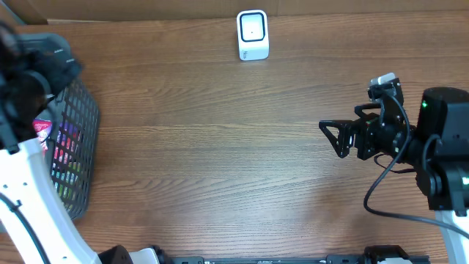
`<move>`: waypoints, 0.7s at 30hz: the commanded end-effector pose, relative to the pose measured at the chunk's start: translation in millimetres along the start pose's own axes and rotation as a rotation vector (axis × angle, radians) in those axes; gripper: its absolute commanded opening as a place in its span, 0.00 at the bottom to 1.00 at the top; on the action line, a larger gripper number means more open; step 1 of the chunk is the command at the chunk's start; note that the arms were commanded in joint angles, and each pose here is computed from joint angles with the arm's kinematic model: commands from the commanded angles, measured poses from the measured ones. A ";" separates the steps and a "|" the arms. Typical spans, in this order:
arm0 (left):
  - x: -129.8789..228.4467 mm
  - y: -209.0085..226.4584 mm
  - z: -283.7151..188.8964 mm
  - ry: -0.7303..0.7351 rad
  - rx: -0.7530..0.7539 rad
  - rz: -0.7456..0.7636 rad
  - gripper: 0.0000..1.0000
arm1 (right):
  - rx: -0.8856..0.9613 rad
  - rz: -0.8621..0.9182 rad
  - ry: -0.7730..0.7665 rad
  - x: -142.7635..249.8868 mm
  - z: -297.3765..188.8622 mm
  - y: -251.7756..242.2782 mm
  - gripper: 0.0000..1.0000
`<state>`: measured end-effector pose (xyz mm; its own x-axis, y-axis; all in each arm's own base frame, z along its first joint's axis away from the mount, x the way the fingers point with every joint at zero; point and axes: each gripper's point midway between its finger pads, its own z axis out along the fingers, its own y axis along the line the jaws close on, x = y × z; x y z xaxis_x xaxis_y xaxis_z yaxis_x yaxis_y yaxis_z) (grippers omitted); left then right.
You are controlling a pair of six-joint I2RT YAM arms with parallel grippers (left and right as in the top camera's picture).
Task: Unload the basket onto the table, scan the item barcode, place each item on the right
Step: 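Reach the left gripper into the basket toward the red-purple pouch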
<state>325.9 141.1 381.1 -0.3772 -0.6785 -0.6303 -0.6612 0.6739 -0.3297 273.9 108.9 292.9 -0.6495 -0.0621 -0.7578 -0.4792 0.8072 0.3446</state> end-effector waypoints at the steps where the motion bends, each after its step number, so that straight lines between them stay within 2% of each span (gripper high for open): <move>1: -20.2 57.3 7.1 -0.027 -0.150 -0.218 1.00 | -0.012 0.021 0.016 -2.9 4.1 -1.6 1.00; 4: -18.1 96.0 14.4 0.002 -0.266 -0.306 1.00 | -0.012 0.038 0.041 -0.1 11.5 -6.5 1.00; 6: -10.2 128.2 18.5 0.024 -0.383 -0.418 1.00 | -0.014 0.055 0.065 3.1 18.2 -10.8 1.00; 10: 7.0 160.0 42.0 0.098 -0.460 -0.503 0.99 | -0.015 0.093 0.121 12.4 29.7 -18.3 1.00; 15: 31.0 182.0 81.8 0.169 -0.484 -0.498 0.95 | -0.017 0.129 0.173 20.3 44.1 -27.8 1.00; 21: 43.5 198.4 122.7 0.160 -0.485 -0.428 0.95 | -0.018 0.158 0.215 27.5 56.2 -35.7 1.00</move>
<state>260.2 277.2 223.6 -0.0369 -0.9218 -0.3858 -0.9735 0.1203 -0.1943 301.1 110.2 224.1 -0.8296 -0.0670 -0.5543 -0.3678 0.8125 0.4523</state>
